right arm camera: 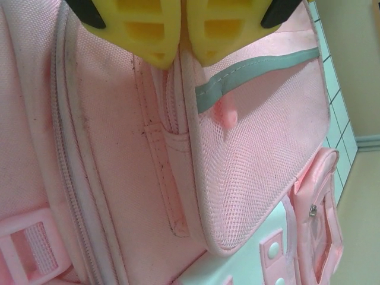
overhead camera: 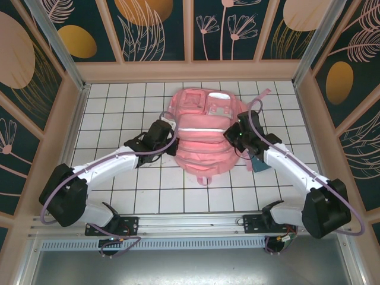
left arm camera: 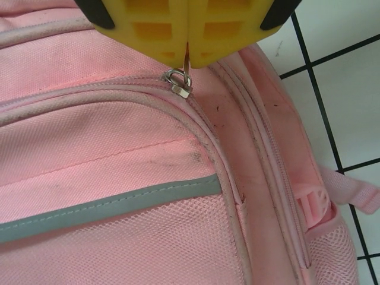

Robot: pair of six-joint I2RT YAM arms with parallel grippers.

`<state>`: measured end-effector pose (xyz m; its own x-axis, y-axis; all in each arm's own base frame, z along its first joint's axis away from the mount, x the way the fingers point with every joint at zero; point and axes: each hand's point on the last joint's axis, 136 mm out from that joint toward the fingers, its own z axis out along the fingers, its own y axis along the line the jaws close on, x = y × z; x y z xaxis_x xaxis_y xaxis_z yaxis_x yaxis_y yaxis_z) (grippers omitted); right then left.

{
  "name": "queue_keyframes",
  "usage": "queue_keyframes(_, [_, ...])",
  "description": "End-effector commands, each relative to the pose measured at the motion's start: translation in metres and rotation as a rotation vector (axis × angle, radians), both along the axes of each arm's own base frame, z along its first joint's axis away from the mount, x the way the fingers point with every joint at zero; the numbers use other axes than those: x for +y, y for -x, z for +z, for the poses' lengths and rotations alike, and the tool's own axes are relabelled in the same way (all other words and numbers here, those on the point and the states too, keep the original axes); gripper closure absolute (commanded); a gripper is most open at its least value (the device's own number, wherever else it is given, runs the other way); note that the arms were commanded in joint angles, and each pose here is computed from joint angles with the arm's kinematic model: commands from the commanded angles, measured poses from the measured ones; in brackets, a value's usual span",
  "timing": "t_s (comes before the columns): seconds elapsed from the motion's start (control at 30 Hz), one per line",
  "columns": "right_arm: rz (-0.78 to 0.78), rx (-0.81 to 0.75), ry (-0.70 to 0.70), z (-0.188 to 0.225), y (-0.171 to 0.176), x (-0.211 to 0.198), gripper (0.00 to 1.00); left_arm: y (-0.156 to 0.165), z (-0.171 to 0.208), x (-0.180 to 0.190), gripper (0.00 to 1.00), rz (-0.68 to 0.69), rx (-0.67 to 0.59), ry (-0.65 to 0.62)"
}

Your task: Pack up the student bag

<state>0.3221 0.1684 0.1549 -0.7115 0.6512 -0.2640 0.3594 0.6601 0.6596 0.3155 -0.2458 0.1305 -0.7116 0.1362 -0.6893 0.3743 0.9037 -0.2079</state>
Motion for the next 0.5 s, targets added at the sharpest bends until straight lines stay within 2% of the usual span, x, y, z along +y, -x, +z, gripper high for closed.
queue_keyframes(0.0, [-0.016,-0.112,0.046,0.023,-0.032,-0.007,1.0,-0.021,0.001,0.034,1.0,0.168,-0.009,-0.051])
queue_keyframes(0.13, [0.069,-0.122,0.045,0.02,-0.046,0.008,1.0,-0.042,-0.001,0.052,1.0,0.291,0.003,-0.048])
queue_keyframes(0.3, [0.215,-0.117,0.056,0.011,-0.063,0.033,0.98,-0.041,-0.006,0.072,1.0,0.358,0.013,-0.057])
queue_keyframes(0.4, [0.292,-0.121,0.082,0.011,-0.064,0.041,0.7,-0.033,-0.01,0.08,1.0,0.362,0.029,-0.069])
queue_keyframes(0.47, [0.31,-0.136,0.121,0.018,-0.062,0.036,0.51,-0.027,-0.012,0.079,0.76,0.347,0.046,-0.061])
